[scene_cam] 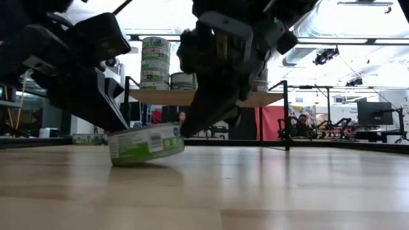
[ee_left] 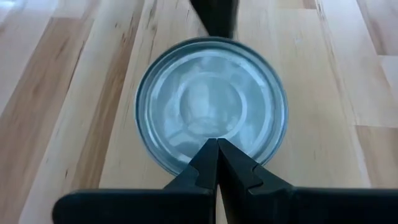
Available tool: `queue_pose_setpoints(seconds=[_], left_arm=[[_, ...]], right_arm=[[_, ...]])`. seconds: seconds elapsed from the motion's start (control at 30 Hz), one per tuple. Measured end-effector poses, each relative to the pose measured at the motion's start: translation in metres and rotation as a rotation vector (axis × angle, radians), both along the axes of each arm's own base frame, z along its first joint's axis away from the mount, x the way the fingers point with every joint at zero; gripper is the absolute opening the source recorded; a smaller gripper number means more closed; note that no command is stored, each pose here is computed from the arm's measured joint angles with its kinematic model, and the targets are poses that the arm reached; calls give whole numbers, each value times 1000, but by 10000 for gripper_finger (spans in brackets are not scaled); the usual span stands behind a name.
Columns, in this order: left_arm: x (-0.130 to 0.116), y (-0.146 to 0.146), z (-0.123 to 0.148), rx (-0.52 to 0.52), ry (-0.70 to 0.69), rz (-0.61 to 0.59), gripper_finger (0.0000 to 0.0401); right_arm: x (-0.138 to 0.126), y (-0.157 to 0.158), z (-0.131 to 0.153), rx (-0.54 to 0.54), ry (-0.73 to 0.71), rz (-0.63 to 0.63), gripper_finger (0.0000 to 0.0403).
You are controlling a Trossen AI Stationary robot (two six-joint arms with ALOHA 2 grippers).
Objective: Stack canned seafood by type on shelf
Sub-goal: Stack the green white tuna can on top of the other green white tuna cans on the shelf
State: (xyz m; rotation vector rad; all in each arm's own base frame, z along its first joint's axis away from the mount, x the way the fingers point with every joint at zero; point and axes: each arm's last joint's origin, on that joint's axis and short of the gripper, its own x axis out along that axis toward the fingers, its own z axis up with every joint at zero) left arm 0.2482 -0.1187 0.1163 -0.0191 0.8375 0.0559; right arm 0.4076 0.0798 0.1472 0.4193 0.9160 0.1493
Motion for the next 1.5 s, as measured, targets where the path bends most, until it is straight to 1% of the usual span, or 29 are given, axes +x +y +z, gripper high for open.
queue_pose_setpoints(seconds=[0.2,0.37,0.5,0.6,0.73,0.83,0.9,0.97,1.03,1.13,1.23,1.3,1.4,1.5], left_arm=[[-3,-5,-1,31,-10,0,0],[-5,-7,-1,56,-19,9,0],[-5,-6,-3,75,-17,20,0],[-10,-3,-9,91,30,14,0],[-10,-4,-8,80,39,26,0],[-12,-4,-7,65,48,55,0],[-17,-2,-4,73,70,76,0],[-22,2,2,106,84,109,0],[-28,7,8,158,96,141,0],[-31,12,19,201,61,165,0],[-28,13,30,205,1,135,0],[-23,13,33,200,-35,100,0],[-14,16,31,197,-48,59,0],[-9,20,25,175,-33,67,0]], right_arm=[[0,5,9,13,-33,15,0],[1,9,13,53,-67,45,0],[6,13,18,71,-135,48,0],[9,13,22,83,-176,37,0],[10,13,24,86,-201,35,0],[10,13,24,82,-204,45,0],[7,12,27,66,-196,58,0],[4,11,33,47,-191,63,0],[0,9,33,10,-153,62,0],[-5,4,27,-79,-77,6,0],[-3,-8,26,-172,-86,-99,0],[1,-18,25,-211,-105,-161,0],[8,-34,16,-230,-119,-221,0],[16,-47,3,-209,-123,-277,0]])
